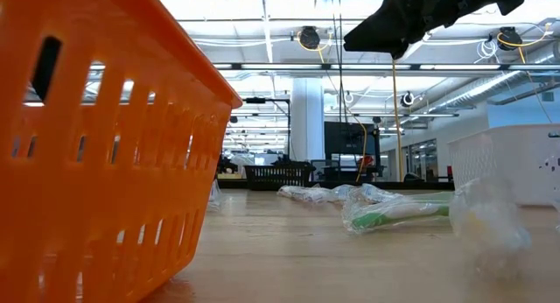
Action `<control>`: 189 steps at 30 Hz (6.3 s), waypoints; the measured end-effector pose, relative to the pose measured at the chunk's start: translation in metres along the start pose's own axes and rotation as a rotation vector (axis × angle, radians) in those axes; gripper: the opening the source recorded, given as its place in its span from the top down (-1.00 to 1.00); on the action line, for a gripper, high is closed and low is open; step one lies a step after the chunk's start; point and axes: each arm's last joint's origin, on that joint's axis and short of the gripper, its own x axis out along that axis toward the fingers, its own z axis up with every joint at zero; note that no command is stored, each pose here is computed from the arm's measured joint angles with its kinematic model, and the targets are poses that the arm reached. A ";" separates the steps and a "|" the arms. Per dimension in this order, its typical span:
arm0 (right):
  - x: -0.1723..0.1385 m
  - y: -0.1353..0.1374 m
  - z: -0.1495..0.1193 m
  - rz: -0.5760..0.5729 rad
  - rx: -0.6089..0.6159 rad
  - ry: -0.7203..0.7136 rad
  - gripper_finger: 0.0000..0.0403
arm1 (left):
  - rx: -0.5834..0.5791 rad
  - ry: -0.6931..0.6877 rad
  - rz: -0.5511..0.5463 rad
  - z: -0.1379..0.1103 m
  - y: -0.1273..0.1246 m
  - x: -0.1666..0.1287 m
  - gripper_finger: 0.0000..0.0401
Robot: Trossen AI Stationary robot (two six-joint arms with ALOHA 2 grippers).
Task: Pick & Place Toothbrushes
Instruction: Put the orange toothbrush into the transparent black bin, then put the green toothbrush into the black bin
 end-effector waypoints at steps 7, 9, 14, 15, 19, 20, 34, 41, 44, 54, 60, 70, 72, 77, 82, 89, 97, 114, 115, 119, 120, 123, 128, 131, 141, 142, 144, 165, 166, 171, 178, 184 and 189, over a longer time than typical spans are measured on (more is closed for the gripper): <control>0.000 0.000 0.000 0.000 0.000 0.000 0.45 | 0.012 -0.058 0.027 0.001 0.002 0.000 0.17; 0.000 0.000 0.000 0.000 0.000 0.000 0.45 | 0.010 -0.085 0.041 0.003 0.004 0.000 0.11; 0.000 0.000 0.000 0.000 0.000 0.000 0.45 | -0.005 -0.098 0.022 0.007 0.006 -0.003 0.03; 0.000 0.000 0.000 0.000 0.000 0.000 0.45 | 0.000 -0.096 0.003 0.008 0.004 -0.004 0.02; 0.000 0.000 0.000 -0.002 0.000 0.000 0.45 | 0.044 -0.109 -0.157 0.012 -0.010 -0.015 0.00; 0.000 0.000 0.000 -0.002 0.000 0.000 0.45 | 0.073 -0.119 -0.221 0.013 -0.016 -0.018 0.01; 0.000 0.000 0.000 -0.003 0.000 0.000 0.45 | 0.331 0.078 -0.402 -0.003 -0.089 0.012 0.12; 0.000 0.000 0.000 -0.002 0.000 0.000 0.45 | 0.341 0.220 -0.330 -0.013 -0.110 0.038 0.12; 0.000 0.000 0.000 -0.002 0.000 0.000 0.45 | 0.349 0.251 -0.354 -0.017 -0.122 0.047 0.12; 0.000 0.000 0.000 -0.001 0.000 0.000 0.45 | 0.364 0.344 -0.318 -0.025 -0.142 0.077 0.12; 0.000 0.000 0.000 -0.001 0.000 0.000 0.45 | 0.372 0.335 -0.301 -0.026 -0.144 0.082 0.12; 0.000 0.000 0.000 0.000 0.000 0.001 0.45 | 0.382 0.363 -0.232 -0.030 -0.149 0.100 0.14; 0.000 0.000 0.000 0.000 0.001 -0.002 0.45 | 0.383 0.373 -0.219 -0.030 -0.149 0.102 0.22; 0.000 0.000 0.000 0.000 0.001 -0.003 0.45 | 0.380 0.359 -0.221 -0.025 -0.148 0.100 0.68; 0.000 0.000 0.000 0.000 0.002 -0.005 0.45 | 0.388 0.307 -0.228 -0.017 -0.148 0.094 0.91; 0.000 0.000 0.000 0.000 0.001 -0.002 0.45 | 0.388 0.144 -0.221 -0.002 -0.149 0.081 0.96; 0.000 0.000 0.000 0.000 0.000 0.003 0.45 | 0.409 0.061 -0.203 0.010 -0.143 0.050 0.96; 0.001 -0.001 -0.013 0.006 0.040 -0.074 0.45 | 0.609 -0.550 -0.511 0.053 -0.157 -0.027 0.99; 0.001 -0.001 -0.013 0.006 0.040 -0.074 0.45 | 0.619 -0.581 -0.530 0.055 -0.158 -0.030 0.99; 0.001 -0.001 -0.012 0.007 0.043 -0.089 0.45 | 0.654 -0.681 -0.581 0.063 -0.163 -0.037 0.99; 0.001 -0.001 -0.012 0.007 0.043 -0.089 0.45 | 0.663 -0.708 -0.592 0.065 -0.165 -0.038 0.99; 0.001 -0.001 -0.011 0.007 0.045 -0.096 0.45 | 0.671 -0.776 -0.625 0.071 -0.167 -0.044 0.99; 0.001 -0.001 -0.011 0.007 0.026 -0.100 0.45 | 0.692 -0.853 -0.657 0.077 -0.170 -0.050 1.00; 0.001 0.000 -0.008 0.010 0.024 -0.122 0.44 | 0.699 -0.890 -0.671 0.079 -0.171 -0.053 1.00; -0.001 0.001 0.003 0.060 -0.012 -0.242 0.36 | 0.702 -0.974 -0.713 0.081 -0.176 -0.059 1.00; -0.001 0.001 0.004 0.059 -0.018 -0.247 0.35 | 0.705 -0.981 -0.724 0.081 -0.178 -0.059 1.00; -0.002 0.001 0.005 0.063 -0.018 -0.265 0.34 | 0.726 -0.979 -0.738 0.082 -0.179 -0.058 1.00; 0.006 0.005 0.004 0.103 -0.070 -0.295 0.56 | 0.746 -1.016 -0.815 0.098 -0.200 -0.040 1.00; 0.006 0.005 0.004 0.103 -0.072 -0.292 0.67 | 0.744 -1.015 -0.813 0.099 -0.200 -0.039 1.00; 0.006 0.005 0.004 0.099 -0.094 -0.293 0.92 | 0.740 -1.015 -0.810 0.100 -0.199 -0.039 0.99; 0.007 0.005 0.003 0.100 -0.094 -0.281 0.94 | 0.748 -1.000 -0.797 0.100 -0.198 -0.037 0.90; 0.007 0.002 0.004 0.058 -0.107 -0.288 0.94 | 0.737 -1.001 -0.698 0.101 -0.194 -0.035 0.67; 0.009 -0.010 0.004 0.012 -0.101 -0.283 0.94 | 0.733 -1.010 -0.534 0.101 -0.179 -0.040 0.44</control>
